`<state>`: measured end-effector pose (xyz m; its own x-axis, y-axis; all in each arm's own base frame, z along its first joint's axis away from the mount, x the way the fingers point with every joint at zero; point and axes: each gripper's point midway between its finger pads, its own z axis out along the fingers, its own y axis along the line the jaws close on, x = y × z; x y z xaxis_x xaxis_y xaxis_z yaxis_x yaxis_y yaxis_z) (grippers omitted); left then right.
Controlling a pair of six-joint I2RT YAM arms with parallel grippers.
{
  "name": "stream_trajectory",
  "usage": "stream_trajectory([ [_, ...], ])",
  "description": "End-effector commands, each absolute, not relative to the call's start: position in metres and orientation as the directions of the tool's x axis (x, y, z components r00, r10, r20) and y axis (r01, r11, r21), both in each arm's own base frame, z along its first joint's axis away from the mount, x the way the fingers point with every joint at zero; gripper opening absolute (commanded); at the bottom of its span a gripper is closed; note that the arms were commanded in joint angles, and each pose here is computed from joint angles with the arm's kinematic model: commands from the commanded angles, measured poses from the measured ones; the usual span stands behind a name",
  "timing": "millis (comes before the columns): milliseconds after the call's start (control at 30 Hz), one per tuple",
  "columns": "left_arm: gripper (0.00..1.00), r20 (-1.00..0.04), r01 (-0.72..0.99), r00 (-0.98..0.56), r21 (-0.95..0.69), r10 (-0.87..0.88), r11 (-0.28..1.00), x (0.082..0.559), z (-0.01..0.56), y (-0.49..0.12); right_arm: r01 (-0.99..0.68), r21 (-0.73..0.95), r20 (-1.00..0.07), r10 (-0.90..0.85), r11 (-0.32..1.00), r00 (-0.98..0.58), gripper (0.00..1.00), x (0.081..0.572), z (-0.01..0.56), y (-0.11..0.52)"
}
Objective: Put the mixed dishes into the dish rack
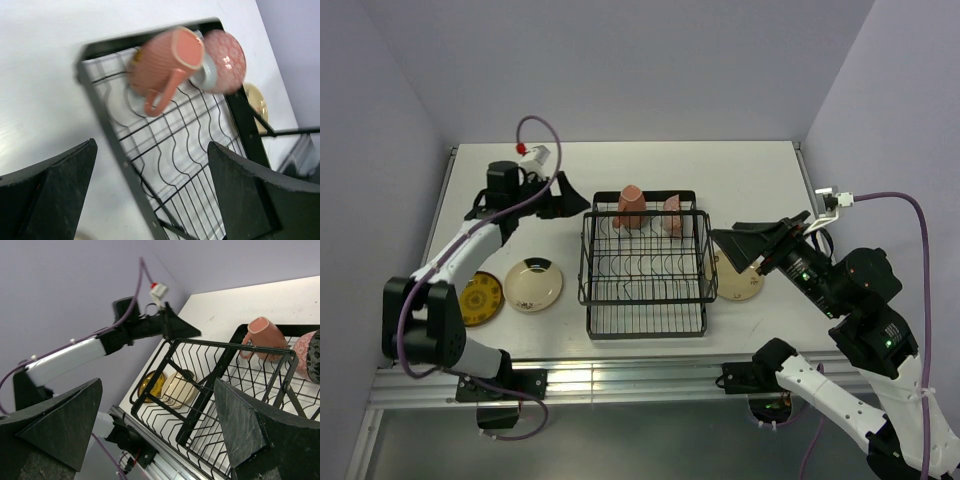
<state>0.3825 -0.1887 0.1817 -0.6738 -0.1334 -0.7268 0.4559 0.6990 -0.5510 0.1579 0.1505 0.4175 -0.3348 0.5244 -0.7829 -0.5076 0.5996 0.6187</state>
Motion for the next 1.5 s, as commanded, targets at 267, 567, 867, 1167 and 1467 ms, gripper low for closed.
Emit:
stream_trajectory([
  [267,0.99,-0.692,0.049,-0.480,-0.635,-0.539,0.771,0.335,0.255,-0.094,-0.459,0.642,-0.765,0.543,0.614,-0.345,1.00,0.164,0.389,0.147],
  [567,0.99,-0.444,-0.100,-0.536,-0.811,-0.718,0.576,0.295,0.241,-0.103,-0.427,0.653,-0.757,0.559,0.626,-0.338,1.00,0.163,0.377,0.139],
  [867,0.99,-0.187,-0.384,-0.401,-0.854,-0.897,0.350,0.250,0.178,-0.087,-0.401,0.635,-0.772,0.566,0.661,-0.289,1.00,0.160,0.378,0.123],
  [1167,0.99,-0.120,-0.707,-0.191,-0.672,-0.974,0.221,0.206,0.114,-0.050,-0.403,0.654,-0.755,0.579,0.640,-0.306,1.00,0.162,0.375,0.129],
  [1467,0.91,-0.143,-0.776,-0.151,-0.596,-0.978,0.207,0.195,0.077,-0.039,-0.401,0.659,-0.751,0.586,0.637,-0.305,1.00,0.162,0.369,0.128],
])
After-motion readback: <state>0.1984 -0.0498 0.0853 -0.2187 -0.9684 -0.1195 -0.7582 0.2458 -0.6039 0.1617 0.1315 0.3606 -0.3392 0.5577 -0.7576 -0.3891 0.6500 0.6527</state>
